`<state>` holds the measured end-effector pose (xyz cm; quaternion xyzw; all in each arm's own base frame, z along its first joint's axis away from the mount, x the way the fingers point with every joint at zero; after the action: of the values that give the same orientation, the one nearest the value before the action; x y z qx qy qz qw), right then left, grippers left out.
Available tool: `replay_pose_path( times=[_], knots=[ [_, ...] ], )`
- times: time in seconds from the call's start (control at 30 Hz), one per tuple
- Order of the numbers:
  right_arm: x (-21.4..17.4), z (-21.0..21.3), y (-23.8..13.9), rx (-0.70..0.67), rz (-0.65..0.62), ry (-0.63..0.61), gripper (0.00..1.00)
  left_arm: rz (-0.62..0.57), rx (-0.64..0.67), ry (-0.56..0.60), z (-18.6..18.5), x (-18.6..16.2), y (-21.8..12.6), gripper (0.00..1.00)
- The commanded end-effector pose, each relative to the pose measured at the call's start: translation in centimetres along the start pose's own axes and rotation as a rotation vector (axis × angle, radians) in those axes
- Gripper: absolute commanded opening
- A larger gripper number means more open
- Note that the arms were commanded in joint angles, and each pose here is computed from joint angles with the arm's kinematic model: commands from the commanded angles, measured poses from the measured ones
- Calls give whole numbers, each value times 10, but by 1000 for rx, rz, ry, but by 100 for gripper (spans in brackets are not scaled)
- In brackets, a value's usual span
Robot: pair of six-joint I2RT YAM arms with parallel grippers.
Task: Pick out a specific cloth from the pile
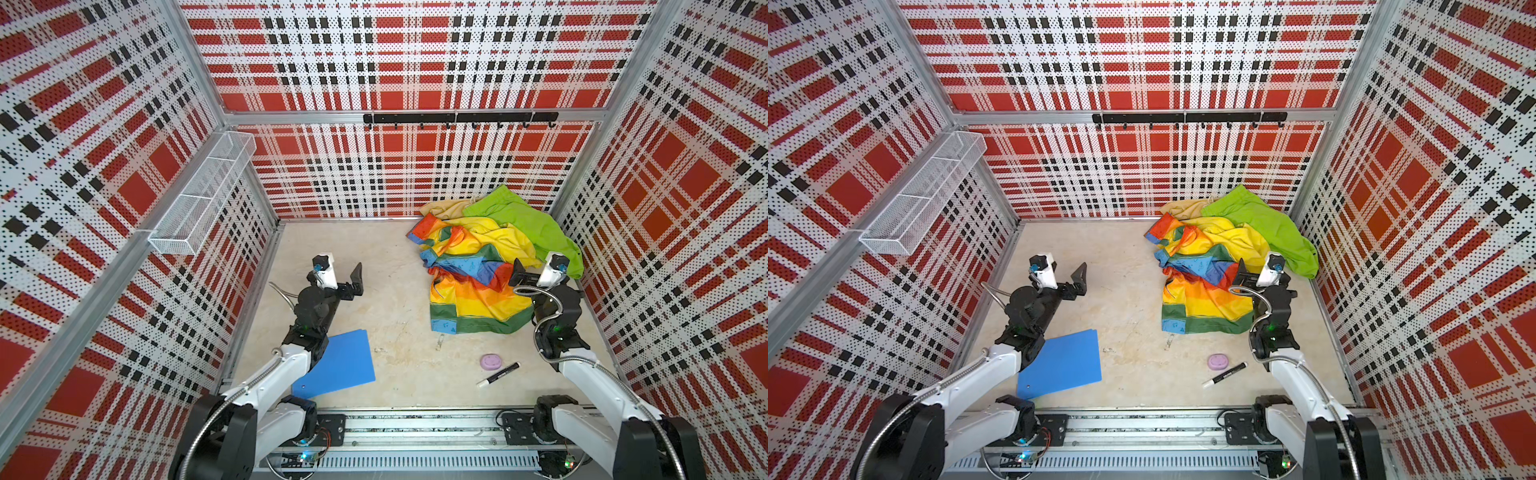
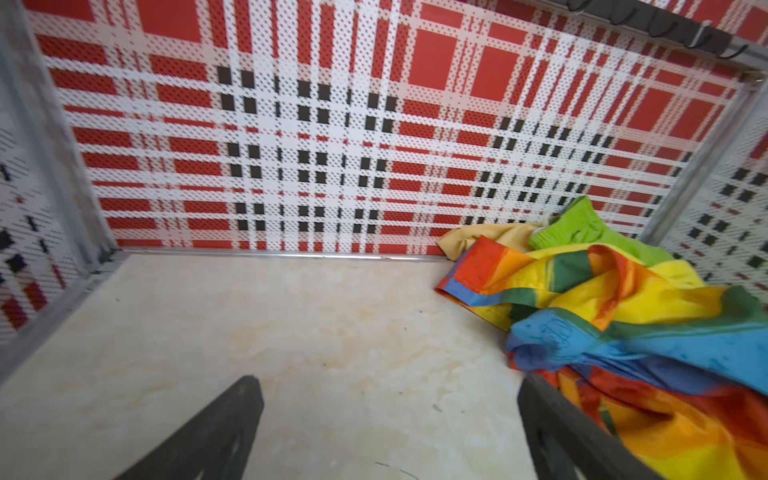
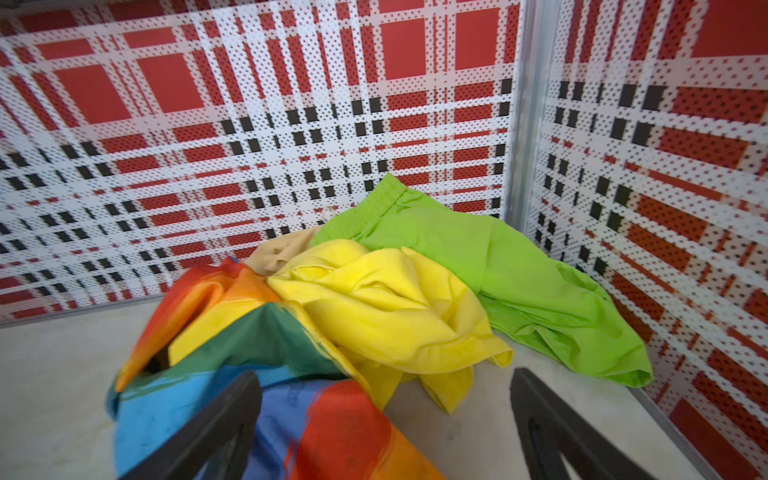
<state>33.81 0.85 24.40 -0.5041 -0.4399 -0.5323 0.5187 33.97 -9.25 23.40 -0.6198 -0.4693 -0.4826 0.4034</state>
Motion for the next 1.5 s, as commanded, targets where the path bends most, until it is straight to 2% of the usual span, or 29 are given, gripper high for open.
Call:
replay_pose_path(
  times=[0.0,0.13,0.23,0.33,0.4,0.67,0.93,1.03,1.23,1.33,1.47],
  knots=[
    [1,13,-3,-13,84,36,100,91,-71,-127,-17,-8,-3,99],
    [6,36,1,-58,154,-1,100,134,-165,-201,-36,-6,-4,99],
    [-2,61,7,-1,221,-26,100,152,-218,-231,-46,-8,-8,99],
    [-17,69,16,5,323,-2,100,188,-268,-264,-54,-16,-13,99],
    [-27,77,20,42,378,-12,100,216,-315,-272,-61,-23,-17,99],
    [-50,92,27,99,459,-11,100,294,-418,-263,-73,-46,-30,99],
    [-83,145,28,167,533,-146,100,314,-421,-292,-74,-56,-28,99],
    [-107,145,35,141,580,-162,100,317,-422,-291,-75,-59,-28,99],
    [-147,148,58,75,691,-271,100,320,-414,-293,-74,-61,-29,99],
    [-161,150,66,63,729,-304,85,319,-414,-299,-74,-61,-31,99],
    [-160,154,72,58,723,-317,32,314,-402,-301,-72,-62,-33,99]
  ],
)
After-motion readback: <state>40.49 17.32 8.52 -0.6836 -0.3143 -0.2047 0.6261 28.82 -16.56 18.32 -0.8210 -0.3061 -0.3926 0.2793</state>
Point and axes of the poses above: each gripper's point midway between its finger pads, its own y axis out along the fingers, its own z axis along the line the jaws close on, x = y × z, the point moved 2 cm from there along -y, back along the fingers, and after that the axes turned 1 degree about -y, right-handed, at the moved point
